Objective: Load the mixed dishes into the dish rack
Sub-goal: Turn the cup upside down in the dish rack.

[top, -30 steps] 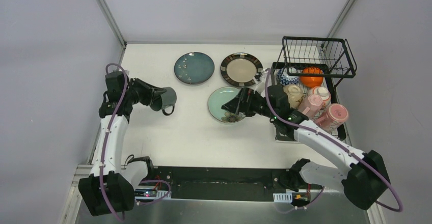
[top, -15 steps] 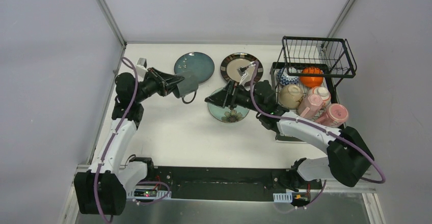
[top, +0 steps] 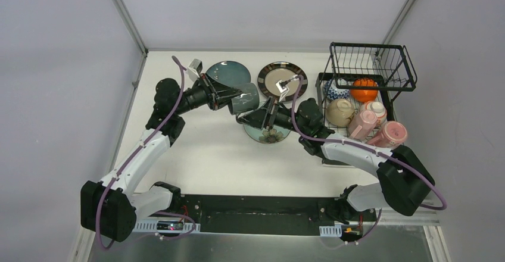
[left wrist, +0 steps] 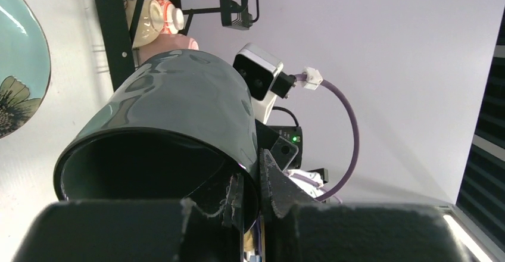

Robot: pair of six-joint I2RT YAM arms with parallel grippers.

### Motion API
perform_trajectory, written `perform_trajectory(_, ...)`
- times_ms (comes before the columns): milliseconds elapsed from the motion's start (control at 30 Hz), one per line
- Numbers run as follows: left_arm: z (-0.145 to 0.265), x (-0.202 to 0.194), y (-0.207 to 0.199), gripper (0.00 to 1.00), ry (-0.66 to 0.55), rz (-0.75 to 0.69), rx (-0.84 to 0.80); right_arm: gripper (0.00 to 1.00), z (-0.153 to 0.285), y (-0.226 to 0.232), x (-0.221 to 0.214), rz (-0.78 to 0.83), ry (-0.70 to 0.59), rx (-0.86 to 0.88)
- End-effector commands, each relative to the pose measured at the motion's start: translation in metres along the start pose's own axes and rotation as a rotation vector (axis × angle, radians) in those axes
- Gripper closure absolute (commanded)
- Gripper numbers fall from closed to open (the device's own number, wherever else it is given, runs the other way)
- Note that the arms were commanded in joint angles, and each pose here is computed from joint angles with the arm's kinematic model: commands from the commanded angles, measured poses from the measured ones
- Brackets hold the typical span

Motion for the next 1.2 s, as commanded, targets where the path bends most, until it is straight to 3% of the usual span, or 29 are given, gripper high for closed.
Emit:
perform_trajectory(0, 0.002, -0.016, -0.041, 1.0, 0.007, -0.096, -0.175, 0.21, 0.006, 0.024, 0.013, 0.053, -0.062, 0.105)
perform_trajectory(400, -0.002, -0.023, -0.016, 1.0, 0.014, -0.002, -0.171, 0.35, 0.007, 0.037, 0.023, 0.05, -0.121, 0.172)
perform_trajectory(633, 0.0, -0.022, -0.002, 1.0, 0.011, 0.013, -0.156, 0.62, 0.0, 0.035, 0.027, 0.036, -0.129, 0.187)
perform_trajectory(833, -0.002, -0.019, 0.007, 1.0, 0.021, 0.006, -0.184, 0.57, -0.006, 0.032, 0.032, 0.035, -0.135, 0.179)
perform_trajectory(1000, -0.006, -0.016, 0.014, 1.0, 0.059, 0.02, -0.194, 0.6, -0.01, 0.029, 0.033, 0.011, -0.141, 0.172)
perform_trajectory(1100, -0.009, -0.014, 0.021, 1.0, 0.071, 0.036, -0.19, 0.72, -0.016, 0.024, 0.035, -0.015, -0.161, 0.178)
perform_trajectory(1167, -0.011, -0.011, 0.029, 1.0, 0.074, 0.051, -0.186, 0.87, -0.019, 0.022, 0.037, -0.024, -0.175, 0.195)
Point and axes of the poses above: each gripper's point midway between its finger pads, its own z axis back along the fingers, its own y axis along the line the jaws close on, x = y × z, the point moved 9 cm from there along z, back along the fingers, and after that the axes turned 10 degrees about z, right-handed, at the moved point
